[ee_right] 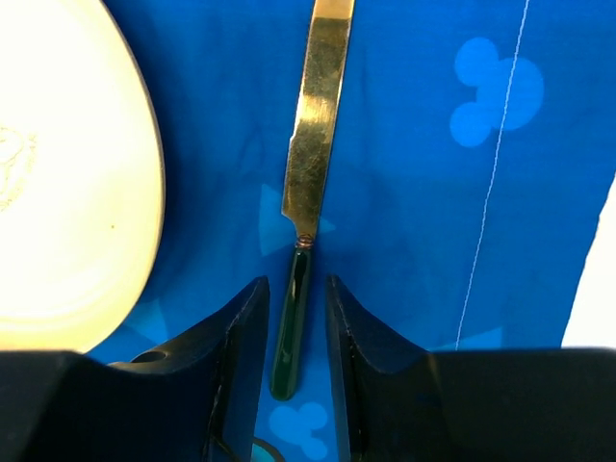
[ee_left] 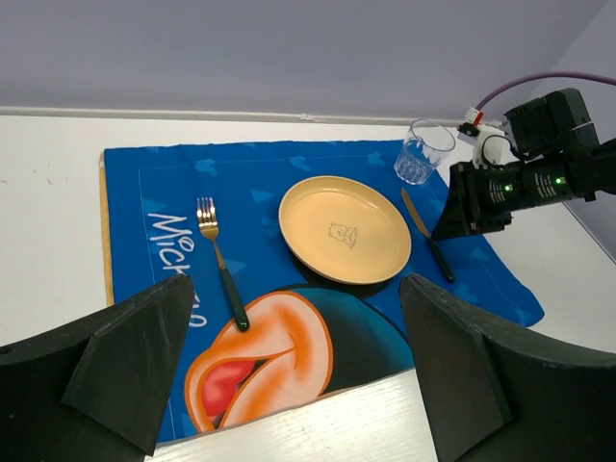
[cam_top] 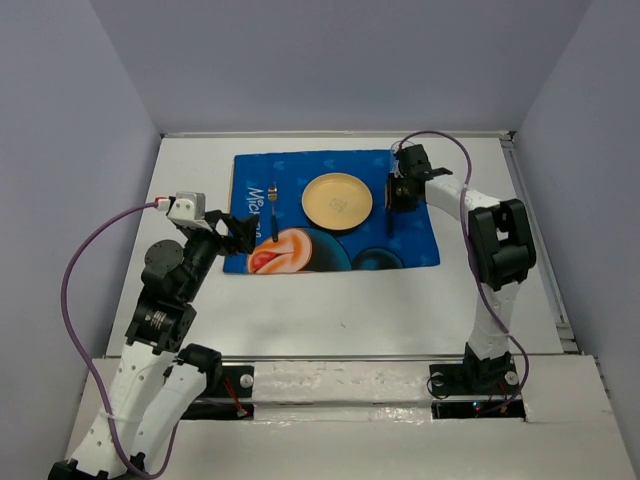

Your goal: Set the dinner table for one person

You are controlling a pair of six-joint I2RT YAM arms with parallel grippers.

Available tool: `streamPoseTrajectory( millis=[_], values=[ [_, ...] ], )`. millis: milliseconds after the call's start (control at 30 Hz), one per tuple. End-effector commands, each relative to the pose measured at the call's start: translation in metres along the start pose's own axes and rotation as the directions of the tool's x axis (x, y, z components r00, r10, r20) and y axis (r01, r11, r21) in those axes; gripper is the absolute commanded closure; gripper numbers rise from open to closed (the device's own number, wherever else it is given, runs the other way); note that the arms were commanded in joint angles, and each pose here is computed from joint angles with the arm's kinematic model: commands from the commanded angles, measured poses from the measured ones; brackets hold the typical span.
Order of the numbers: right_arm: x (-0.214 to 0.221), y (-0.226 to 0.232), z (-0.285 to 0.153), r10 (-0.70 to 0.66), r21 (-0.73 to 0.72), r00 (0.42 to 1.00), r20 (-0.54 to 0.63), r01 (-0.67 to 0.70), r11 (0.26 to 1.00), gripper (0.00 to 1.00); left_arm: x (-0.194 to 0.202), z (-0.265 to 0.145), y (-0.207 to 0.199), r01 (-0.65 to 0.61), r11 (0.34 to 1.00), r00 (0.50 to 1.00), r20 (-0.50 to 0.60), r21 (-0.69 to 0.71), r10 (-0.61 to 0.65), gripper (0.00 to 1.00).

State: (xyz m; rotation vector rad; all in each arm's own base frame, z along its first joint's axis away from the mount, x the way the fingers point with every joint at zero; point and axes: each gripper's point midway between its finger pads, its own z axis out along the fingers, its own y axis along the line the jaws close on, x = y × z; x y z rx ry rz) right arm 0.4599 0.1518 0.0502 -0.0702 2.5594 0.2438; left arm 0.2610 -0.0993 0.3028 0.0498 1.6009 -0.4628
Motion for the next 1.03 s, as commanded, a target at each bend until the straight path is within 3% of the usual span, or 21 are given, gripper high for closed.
streamPoseTrajectory(
  millis=[0, 167, 267, 300, 333, 367, 433, 500, 533, 600, 700, 733, 867, 1000],
  values=[
    [-0.031, 0.018, -0.037, 0.003, -0.067, 0.995, 0.103, 0.004, 0.998, 0.64, -0.011, 0.002, -0.002, 0.002, 1.0, 0.999, 0.052, 0.012, -0.003, 0.01],
    [-0.047, 0.046, -0.109, 0.007, -0.144, 0.971, 0.241, 0.029, 0.989, 0.62, -0.016, -0.001, 0.004, 0.003, 1.0, 0.997, 0.074, -0.022, -0.001, 0.01],
    [-0.058, 0.06, -0.168, 0.025, -0.216, 0.931, 0.365, 0.059, 0.975, 0.51, -0.021, -0.006, 0.009, 0.005, 0.999, 0.995, 0.097, -0.049, -0.001, 0.01],
    [-0.06, 0.063, -0.185, 0.041, -0.238, 0.916, 0.399, 0.061, 0.969, 0.44, -0.024, -0.007, 0.013, 0.008, 0.997, 0.994, 0.109, -0.071, 0.0, 0.01],
    [-0.065, 0.067, -0.202, 0.054, -0.266, 0.892, 0.449, 0.075, 0.961, 0.12, -0.027, -0.01, 0.016, 0.02, 0.996, 0.992, 0.127, -0.09, -0.009, 0.01],
    [-0.07, 0.07, -0.243, 0.075, -0.293, 0.845, 0.529, 0.098, 0.951, 0.01, -0.029, -0.011, 0.017, 0.03, 0.995, 0.99, 0.139, -0.097, -0.016, 0.01],
    [-0.061, 0.069, -0.268, 0.108, -0.322, 0.81, 0.576, 0.104, 0.941, 0.0, -0.037, -0.017, 0.018, 0.043, 0.994, 0.984, 0.177, -0.104, -0.024, 0.01],
    [-0.06, 0.072, -0.324, 0.145, -0.361, 0.71, 0.69, 0.163, 0.918, 0.0, -0.043, -0.02, 0.018, 0.06, 0.993, 0.978, 0.204, -0.103, -0.038, 0.01],
    [-0.05, 0.073, -0.329, 0.154, -0.379, 0.703, 0.695, 0.175, 0.908, 0.0, -0.048, -0.023, 0.015, 0.065, 0.994, 0.973, 0.226, -0.09, -0.043, 0.01],
    [-0.04, 0.07, -0.367, 0.186, -0.395, 0.634, 0.751, 0.206, 0.895, 0.0, -0.057, -0.027, 0.009, 0.072, 0.996, 0.966, 0.251, -0.058, -0.056, 0.01],
    [-0.024, 0.064, -0.388, 0.19, -0.389, 0.596, 0.78, 0.224, 0.894, 0.0, -0.074, -0.032, 0.0, 0.067, 0.997, 0.957, 0.285, -0.026, -0.056, 0.01],
    [-0.019, 0.059, -0.406, 0.195, -0.375, 0.552, 0.811, 0.233, 0.897, 0.0, -0.079, -0.033, -0.001, 0.071, 0.997, 0.955, 0.291, -0.023, -0.061, 0.01],
    [-0.006, 0.046, -0.421, 0.199, -0.345, 0.507, 0.839, 0.212, 0.914, 0.0, -0.107, -0.043, -0.018, 0.062, 0.997, 0.94, 0.333, 0.038, -0.071, 0.01],
    [-0.001, 0.042, -0.426, 0.199, -0.337, 0.497, 0.845, 0.205, 0.919, 0.0, -0.107, -0.046, -0.022, 0.056, 0.997, 0.941, 0.332, 0.06, -0.073, 0.01]
  ],
)
